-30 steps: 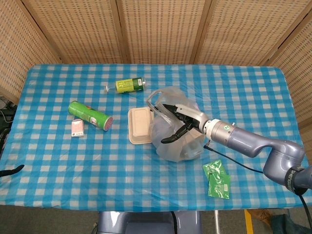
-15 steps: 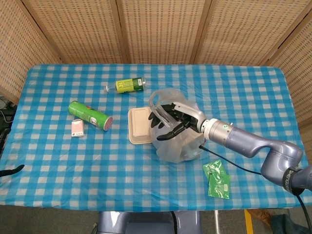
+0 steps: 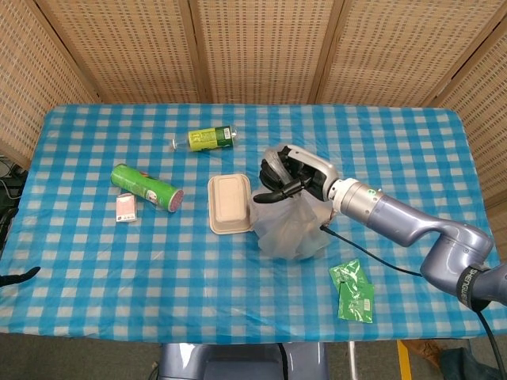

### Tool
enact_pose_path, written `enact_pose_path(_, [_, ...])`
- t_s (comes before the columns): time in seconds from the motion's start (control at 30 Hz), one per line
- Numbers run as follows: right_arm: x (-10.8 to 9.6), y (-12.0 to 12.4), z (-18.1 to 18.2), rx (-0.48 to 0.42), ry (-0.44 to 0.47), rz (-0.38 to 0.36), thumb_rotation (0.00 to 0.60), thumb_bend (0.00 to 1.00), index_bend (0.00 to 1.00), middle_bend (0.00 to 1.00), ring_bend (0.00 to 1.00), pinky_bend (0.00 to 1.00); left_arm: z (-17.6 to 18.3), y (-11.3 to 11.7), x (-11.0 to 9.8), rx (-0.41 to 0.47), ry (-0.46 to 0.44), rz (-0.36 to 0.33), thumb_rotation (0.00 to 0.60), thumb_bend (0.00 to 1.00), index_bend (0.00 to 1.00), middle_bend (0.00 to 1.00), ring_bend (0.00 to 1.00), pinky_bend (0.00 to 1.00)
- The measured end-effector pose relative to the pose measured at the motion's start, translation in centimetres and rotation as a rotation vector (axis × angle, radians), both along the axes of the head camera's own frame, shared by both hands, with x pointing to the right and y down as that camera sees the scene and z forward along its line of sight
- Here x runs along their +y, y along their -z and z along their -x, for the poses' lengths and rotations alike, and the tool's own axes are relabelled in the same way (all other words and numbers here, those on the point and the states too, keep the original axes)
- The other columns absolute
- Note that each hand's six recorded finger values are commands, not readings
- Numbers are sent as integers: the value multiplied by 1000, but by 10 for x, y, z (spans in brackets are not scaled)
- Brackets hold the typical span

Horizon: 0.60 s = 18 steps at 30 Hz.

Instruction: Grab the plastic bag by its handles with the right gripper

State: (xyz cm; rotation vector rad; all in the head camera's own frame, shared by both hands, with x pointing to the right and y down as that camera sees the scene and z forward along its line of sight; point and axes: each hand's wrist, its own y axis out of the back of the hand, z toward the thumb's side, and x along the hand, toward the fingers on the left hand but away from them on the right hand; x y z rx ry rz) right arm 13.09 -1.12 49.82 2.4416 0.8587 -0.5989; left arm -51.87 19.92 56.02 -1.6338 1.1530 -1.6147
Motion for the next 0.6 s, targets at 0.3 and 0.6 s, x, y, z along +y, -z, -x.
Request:
enact_pose_path(0.3, [-6, -7, -5, 133, 6, -29, 600, 546, 1000, 977, 968, 1000, 1, 0, -1, 1, 4, 2, 600, 0, 0, 0, 0, 0])
enact_pose_path(0.6, [-21, -2, -14, 148, -89, -69, 600, 621, 1000, 967, 1000, 1000, 0, 0, 0, 3, 5, 4, 600, 0, 0, 0, 0, 0])
